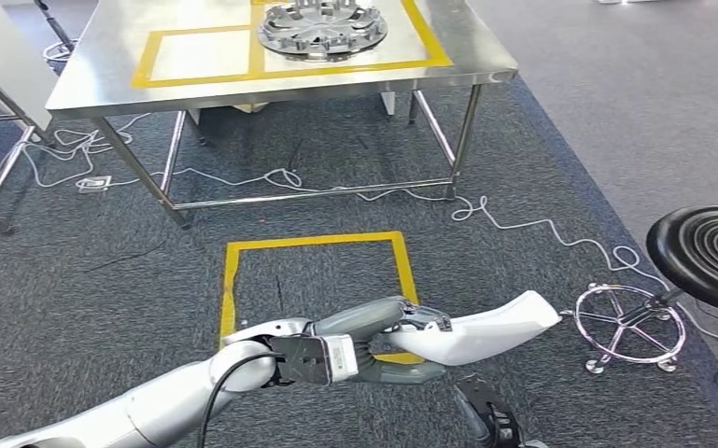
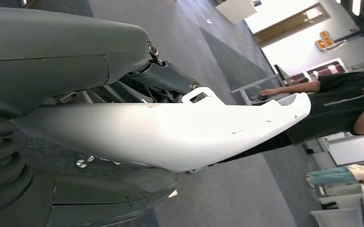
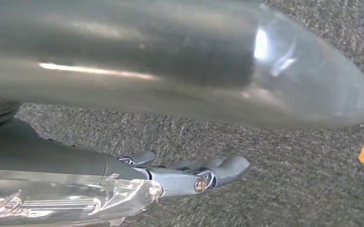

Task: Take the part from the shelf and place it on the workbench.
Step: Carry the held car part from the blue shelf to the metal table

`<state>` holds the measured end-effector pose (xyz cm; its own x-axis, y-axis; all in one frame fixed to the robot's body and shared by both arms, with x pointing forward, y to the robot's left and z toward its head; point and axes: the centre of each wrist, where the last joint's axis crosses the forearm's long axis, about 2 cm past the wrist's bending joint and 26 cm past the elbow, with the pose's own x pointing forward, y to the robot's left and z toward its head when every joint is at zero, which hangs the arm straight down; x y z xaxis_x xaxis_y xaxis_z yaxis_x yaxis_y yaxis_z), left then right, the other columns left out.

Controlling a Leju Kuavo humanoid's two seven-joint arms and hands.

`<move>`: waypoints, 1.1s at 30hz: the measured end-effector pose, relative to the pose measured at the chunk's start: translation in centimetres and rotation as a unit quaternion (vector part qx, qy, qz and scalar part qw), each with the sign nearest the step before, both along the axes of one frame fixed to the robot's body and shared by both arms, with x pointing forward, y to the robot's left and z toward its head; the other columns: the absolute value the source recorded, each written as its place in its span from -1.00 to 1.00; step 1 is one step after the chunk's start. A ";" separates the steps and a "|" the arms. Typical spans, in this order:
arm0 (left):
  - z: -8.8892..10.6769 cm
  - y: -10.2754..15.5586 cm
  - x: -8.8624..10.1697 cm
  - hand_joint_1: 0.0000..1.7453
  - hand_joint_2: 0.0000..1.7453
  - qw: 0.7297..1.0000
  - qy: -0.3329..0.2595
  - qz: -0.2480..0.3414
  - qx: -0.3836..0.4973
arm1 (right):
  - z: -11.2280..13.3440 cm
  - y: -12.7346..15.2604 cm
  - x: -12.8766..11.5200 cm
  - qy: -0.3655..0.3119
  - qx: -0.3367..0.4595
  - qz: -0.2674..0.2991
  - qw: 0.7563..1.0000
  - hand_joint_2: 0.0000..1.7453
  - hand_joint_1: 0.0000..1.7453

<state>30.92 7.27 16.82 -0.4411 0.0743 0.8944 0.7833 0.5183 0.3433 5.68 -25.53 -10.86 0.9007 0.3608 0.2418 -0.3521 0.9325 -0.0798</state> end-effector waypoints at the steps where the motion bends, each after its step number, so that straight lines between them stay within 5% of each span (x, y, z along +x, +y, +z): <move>1: 0.0 0.0 0.0 1.00 1.00 1.000 0.000 0.000 0.000 | 0.0 -0.1 0.0 -0.001 0.000 0.000 1.000 -1.00 -1.00; 33: -0.8 0.6 -0.2 1.00 1.00 0.999 0.008 0.036 0.004 | 0.0 -0.3 -0.2 -0.001 -0.007 -0.002 1.000 -1.00 -1.00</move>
<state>30.73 7.87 16.07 -0.4301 0.0354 0.9021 0.7495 0.5711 0.3349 5.49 -25.78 -10.90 0.9020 0.3597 0.2387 -0.3476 0.9331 -0.0927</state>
